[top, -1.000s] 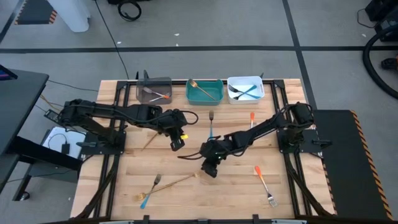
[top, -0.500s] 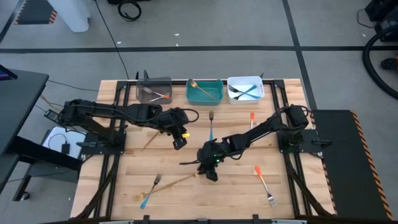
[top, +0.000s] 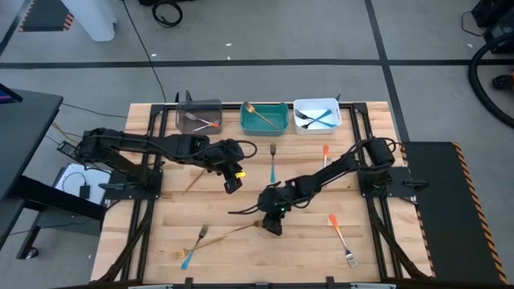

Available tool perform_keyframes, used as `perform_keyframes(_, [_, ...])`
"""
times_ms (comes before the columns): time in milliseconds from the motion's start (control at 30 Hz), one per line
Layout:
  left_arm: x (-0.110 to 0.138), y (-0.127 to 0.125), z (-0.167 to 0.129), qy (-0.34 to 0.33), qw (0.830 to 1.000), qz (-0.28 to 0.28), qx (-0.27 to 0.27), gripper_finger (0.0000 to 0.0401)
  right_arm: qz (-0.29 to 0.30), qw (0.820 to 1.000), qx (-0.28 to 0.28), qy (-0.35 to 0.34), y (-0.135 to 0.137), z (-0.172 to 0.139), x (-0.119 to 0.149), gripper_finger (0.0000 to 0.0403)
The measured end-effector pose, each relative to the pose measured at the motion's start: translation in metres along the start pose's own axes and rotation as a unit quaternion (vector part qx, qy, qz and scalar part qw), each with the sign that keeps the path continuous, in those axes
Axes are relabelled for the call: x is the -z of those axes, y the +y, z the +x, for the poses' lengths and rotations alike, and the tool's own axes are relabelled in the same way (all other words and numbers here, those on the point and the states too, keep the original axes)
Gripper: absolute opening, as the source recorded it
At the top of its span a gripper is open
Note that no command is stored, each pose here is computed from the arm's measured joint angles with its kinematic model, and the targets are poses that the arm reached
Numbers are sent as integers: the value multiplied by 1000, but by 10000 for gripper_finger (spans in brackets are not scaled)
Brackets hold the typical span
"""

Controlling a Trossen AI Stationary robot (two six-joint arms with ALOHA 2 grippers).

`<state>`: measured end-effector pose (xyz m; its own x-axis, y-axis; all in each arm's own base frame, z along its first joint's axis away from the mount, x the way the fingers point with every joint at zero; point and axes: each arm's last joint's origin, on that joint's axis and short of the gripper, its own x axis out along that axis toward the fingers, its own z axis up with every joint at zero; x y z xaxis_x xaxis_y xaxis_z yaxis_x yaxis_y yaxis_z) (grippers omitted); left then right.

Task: Sort silverware by color (type)
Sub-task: Put the gold fork into the green bin

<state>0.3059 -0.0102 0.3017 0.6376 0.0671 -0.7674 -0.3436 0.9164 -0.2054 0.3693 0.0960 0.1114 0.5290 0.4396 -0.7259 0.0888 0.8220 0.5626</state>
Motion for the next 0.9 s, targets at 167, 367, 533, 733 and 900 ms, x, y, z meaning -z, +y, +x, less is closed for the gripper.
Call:
perform_keyframes(167, [0, 0, 0, 0, 1000, -1, 0, 96, 26, 998, 58, 24, -2, -15, 4, 107])
perform_keyframes(367, [2, -2, 0, 7, 1000, 2, -1, 96, 51, 983, 166, 62, -9, -43, 11, 107])
perform_keyframes(533, [3, -3, 0, 8, 1000, 5, 1, 96, 64, 972, 205, 95, -6, -67, 19, 107])
perform_keyframes(733, [4, -2, 0, 13, 1000, 8, -2, 96, 87, 970, 200, 106, 0, -78, 21, 107])
perform_keyframes(900, [4, -2, 0, 14, 1000, 9, -2, 96, -12, 987, 156, 43, 16, -85, 9, 107])
